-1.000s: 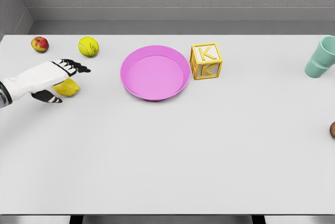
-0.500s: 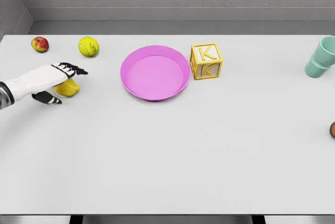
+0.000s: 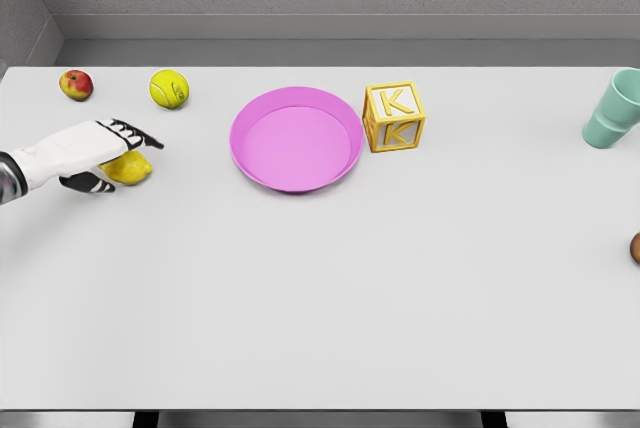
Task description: Put the lemon on the plate with left arm
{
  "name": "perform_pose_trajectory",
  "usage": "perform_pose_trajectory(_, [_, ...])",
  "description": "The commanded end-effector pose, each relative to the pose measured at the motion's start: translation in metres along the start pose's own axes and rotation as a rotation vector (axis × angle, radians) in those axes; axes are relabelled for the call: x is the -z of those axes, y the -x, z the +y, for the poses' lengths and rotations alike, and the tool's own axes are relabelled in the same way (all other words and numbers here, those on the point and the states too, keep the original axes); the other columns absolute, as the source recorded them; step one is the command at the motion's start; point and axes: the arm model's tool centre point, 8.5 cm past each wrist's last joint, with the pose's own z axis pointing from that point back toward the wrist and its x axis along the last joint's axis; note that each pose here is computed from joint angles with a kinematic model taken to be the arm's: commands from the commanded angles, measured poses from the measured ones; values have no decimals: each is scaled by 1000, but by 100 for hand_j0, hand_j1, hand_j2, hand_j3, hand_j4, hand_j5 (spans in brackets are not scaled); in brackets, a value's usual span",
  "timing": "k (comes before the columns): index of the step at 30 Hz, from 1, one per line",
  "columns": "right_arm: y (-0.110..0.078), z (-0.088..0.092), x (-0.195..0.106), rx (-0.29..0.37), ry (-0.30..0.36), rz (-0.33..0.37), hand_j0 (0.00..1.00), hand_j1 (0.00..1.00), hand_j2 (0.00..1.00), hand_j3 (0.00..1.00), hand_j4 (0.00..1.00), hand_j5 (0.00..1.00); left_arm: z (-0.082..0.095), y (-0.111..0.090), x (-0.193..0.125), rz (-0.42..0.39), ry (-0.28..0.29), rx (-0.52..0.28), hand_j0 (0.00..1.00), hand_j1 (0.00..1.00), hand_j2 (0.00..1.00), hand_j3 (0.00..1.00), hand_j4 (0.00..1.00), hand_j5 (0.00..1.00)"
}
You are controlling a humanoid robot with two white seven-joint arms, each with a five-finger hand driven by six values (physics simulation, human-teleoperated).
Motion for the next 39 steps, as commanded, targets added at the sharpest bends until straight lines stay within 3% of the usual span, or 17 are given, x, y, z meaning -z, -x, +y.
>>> perform_pose_trajectory(1, [0, 0, 0, 1, 0, 0, 100, 100, 100, 100, 100, 100, 0, 0, 0, 0, 1, 4, 80, 80, 80, 80, 80, 80])
perform_pose_trajectory(3, [0, 0, 0, 1, 0, 0, 100, 100, 100, 100, 100, 100, 2, -1, 0, -2, -3, 5, 76, 76, 76, 76, 76, 76])
perform_pose_trajectory(12, [0, 0, 0, 1, 0, 0, 100, 100, 100, 100, 100, 100, -3, -3, 2, -9, 26, 6, 76, 76, 76, 76, 76, 76])
perform_pose_trajectory(17, [0, 0, 0, 1, 0, 0, 100, 100, 100, 100, 100, 100, -1, -2, 1, -7, 25, 11, 67, 67, 67, 67, 67, 67])
perform_pose_trajectory(25, [0, 0, 0, 1, 0, 0, 100, 100, 100, 100, 100, 100, 0, 0, -1, -1, 30, 16, 67, 67, 67, 67, 67, 67])
perform_pose_trajectory(27, [0, 0, 0, 1, 0, 0, 100, 100, 100, 100, 100, 100, 1, 1, -2, 1, 31, 22, 58, 58, 58, 58, 58, 58])
perform_pose_trajectory(30, [0, 0, 0, 1, 0, 0, 100, 100, 100, 100, 100, 100, 2, 0, -2, -1, 30, 23, 55, 55, 55, 55, 55, 55])
perform_pose_trajectory(39, [0, 0, 0, 1, 0, 0, 100, 100, 100, 100, 100, 100, 10, -6, 0, -22, 5, 33, 56, 56, 56, 56, 56, 56])
